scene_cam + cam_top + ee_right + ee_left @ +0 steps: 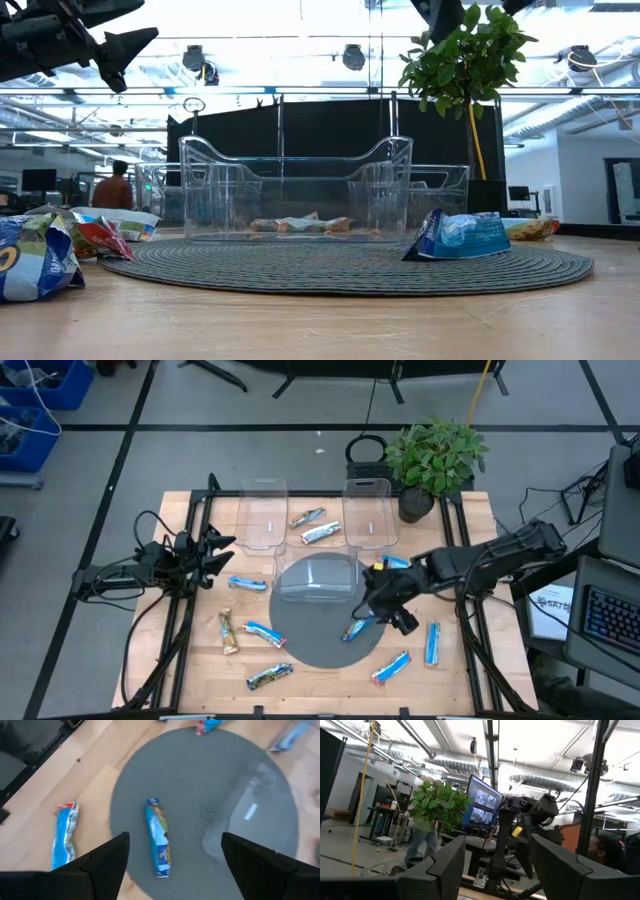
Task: Pick and place Granola Bars by type
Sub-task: Put the blue granola bar into the bottom transparent bin
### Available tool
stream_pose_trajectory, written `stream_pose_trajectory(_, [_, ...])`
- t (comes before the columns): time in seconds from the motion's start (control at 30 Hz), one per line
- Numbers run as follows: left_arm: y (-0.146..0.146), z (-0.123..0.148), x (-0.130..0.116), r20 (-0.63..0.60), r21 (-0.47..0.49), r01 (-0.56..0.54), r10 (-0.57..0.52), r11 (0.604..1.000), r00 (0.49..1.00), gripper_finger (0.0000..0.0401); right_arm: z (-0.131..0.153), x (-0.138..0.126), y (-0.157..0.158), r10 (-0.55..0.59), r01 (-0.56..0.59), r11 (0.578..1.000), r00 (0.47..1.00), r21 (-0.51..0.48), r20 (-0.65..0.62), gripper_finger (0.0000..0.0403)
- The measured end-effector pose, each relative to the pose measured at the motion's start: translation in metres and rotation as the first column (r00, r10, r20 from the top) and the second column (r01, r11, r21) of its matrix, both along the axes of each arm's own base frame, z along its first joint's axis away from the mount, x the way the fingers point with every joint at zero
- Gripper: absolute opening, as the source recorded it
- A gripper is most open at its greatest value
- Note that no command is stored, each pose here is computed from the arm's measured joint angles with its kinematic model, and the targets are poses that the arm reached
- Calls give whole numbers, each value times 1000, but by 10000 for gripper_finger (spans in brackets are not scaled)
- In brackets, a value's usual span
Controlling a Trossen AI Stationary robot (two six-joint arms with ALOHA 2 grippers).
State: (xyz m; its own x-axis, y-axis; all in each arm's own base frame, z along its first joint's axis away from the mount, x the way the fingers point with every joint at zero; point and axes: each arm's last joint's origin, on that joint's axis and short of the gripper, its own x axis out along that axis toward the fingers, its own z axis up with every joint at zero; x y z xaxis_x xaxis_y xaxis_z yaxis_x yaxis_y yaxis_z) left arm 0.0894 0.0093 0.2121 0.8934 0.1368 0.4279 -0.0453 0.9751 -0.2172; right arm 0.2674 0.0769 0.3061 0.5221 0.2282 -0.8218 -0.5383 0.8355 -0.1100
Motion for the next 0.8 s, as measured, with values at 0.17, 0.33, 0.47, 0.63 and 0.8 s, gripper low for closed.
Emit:
stream_pose_trajectory(0.17, [0, 0, 0, 0, 0, 1, -1, 1000, 1000, 225, -15, 8, 9, 7, -8, 1000, 998, -14, -63, 295])
stream_pose_trajectory(0.33, [0, 0, 0, 0, 0, 1, -1, 1000, 1000, 225, -31, 16, 12, 17, -22, 999, 992, -39, -129, 295])
stream_pose_trajectory(0.47, [0, 0, 0, 0, 0, 1, -1, 1000, 1000, 225, -37, 20, 13, 42, -50, 997, 988, -58, -146, 300])
stream_pose_trajectory(0.63, [0, 0, 0, 0, 0, 1, -1, 1000, 1000, 225, -48, 21, 12, 54, -72, 991, 986, -111, -155, 301])
stream_pose_trajectory(0.8, [0, 0, 0, 2, 0, 0, 0, 1000, 1000, 225, -65, 18, 11, 48, -69, 990, 986, -127, -159, 302])
